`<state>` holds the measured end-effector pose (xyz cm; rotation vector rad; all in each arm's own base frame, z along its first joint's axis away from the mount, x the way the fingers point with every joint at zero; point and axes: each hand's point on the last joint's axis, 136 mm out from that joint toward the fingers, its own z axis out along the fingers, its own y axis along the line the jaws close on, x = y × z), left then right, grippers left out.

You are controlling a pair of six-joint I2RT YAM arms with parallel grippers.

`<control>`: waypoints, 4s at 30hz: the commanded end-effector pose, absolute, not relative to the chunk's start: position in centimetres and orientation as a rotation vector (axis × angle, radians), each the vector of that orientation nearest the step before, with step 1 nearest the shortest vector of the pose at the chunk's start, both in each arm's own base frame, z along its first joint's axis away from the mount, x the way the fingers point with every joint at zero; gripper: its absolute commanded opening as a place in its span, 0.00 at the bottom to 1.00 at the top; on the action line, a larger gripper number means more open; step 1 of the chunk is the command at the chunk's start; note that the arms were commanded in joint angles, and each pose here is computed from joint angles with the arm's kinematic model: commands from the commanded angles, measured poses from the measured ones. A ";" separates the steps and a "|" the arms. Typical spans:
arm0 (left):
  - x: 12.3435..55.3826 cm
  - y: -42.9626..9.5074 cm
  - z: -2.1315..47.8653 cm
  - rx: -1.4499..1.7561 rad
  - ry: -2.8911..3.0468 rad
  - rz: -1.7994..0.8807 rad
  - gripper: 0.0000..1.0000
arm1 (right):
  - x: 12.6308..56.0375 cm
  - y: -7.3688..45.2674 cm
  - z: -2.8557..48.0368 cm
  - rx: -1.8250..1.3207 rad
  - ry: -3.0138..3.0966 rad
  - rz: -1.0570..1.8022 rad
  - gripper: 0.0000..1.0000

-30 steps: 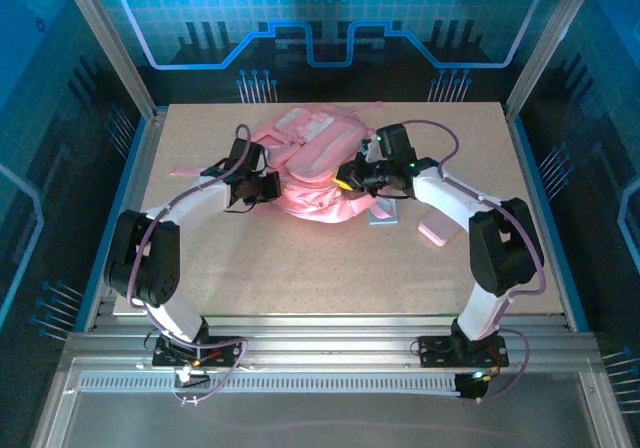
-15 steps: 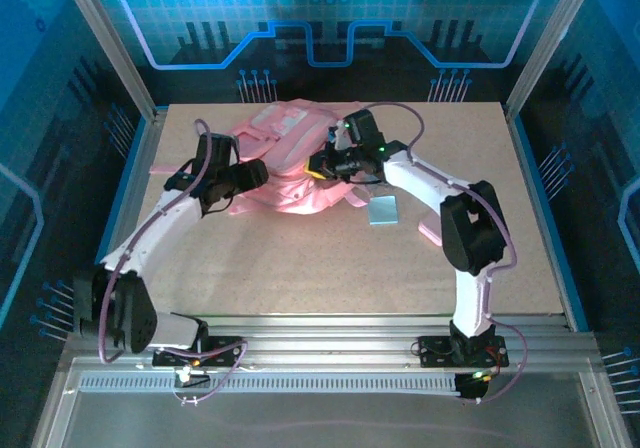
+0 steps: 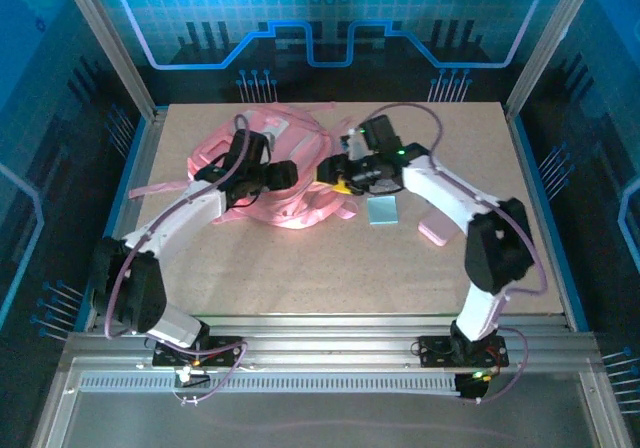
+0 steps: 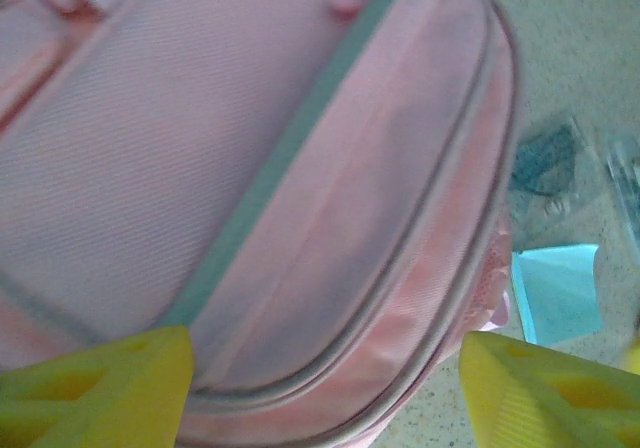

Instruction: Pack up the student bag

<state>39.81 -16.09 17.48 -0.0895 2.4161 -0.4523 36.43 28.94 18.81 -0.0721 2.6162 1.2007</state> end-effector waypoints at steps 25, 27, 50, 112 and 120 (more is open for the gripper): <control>44.0 -16.5 15.6 0.110 2.423 -0.030 0.74 | 36.8 6.3 14.4 0.589 2.556 0.735 0.84; 43.9 -16.2 15.5 0.094 2.432 -0.037 0.74 | 38.0 6.7 13.8 0.588 2.562 0.708 0.82; 40.8 -14.8 18.7 -0.072 2.361 -0.354 0.77 | 48.5 11.7 3.7 0.781 2.732 0.173 0.86; 39.1 -14.6 21.6 -0.086 2.248 -0.438 0.81 | 45.7 3.0 2.6 0.966 2.774 0.154 1.00; 38.6 -14.3 21.7 -0.090 2.244 -0.429 0.81 | 47.3 2.3 3.2 0.866 2.774 0.171 1.00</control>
